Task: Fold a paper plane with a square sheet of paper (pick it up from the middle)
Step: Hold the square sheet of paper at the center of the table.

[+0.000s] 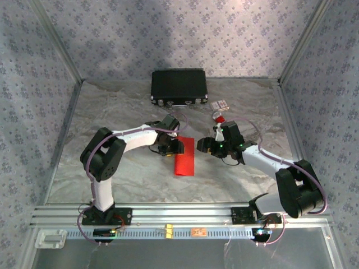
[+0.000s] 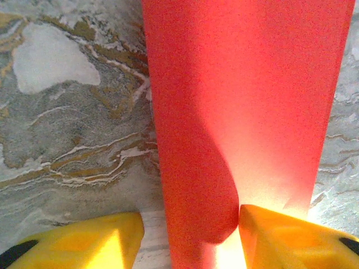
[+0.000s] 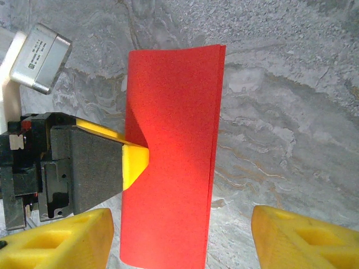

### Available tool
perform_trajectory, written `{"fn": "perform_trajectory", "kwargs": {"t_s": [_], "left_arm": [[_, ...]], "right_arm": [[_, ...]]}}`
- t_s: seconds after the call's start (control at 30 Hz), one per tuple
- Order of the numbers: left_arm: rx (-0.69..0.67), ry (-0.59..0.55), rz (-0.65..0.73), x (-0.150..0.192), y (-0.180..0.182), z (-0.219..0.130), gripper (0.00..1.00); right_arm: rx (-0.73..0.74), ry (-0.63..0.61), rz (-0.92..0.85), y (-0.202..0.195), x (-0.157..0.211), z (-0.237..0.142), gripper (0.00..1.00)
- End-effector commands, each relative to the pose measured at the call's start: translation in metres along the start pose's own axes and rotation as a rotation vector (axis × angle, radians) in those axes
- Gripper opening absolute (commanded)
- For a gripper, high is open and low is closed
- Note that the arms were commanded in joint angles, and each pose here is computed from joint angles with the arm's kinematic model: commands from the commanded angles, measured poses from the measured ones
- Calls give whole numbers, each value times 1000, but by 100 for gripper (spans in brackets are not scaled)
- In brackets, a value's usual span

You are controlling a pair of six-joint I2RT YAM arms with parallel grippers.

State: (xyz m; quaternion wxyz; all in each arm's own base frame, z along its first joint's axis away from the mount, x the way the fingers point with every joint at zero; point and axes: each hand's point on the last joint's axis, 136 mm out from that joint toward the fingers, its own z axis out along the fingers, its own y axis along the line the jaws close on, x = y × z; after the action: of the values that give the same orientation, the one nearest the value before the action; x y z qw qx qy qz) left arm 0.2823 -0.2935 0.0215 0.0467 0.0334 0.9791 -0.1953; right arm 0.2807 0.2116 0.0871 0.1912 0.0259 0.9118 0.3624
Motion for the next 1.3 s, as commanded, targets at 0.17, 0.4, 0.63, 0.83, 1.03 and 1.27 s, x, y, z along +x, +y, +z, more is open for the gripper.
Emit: {"fn": "perform_trajectory", "kwargs": {"t_s": [0.17,0.4,0.63,0.83,1.03,1.27], "left_arm": [[-132,45,17,11,35,41,54],[-161,56,25,14,38,46,55],[-168,64,26,18,41,49,55],[-174,66,28,19,43,50,55],[-176,65,42,18,43,52,55],[-178,69,42,19,44,53,55]], "right_arm": [[20,1,0,-5,1,0,68],[23,0,2,-6,0,0,68],[20,9,4,-7,2,3,66],[11,21,8,-6,4,7,56],[16,30,14,-5,3,13,48],[22,40,25,-6,4,18,47]]}}
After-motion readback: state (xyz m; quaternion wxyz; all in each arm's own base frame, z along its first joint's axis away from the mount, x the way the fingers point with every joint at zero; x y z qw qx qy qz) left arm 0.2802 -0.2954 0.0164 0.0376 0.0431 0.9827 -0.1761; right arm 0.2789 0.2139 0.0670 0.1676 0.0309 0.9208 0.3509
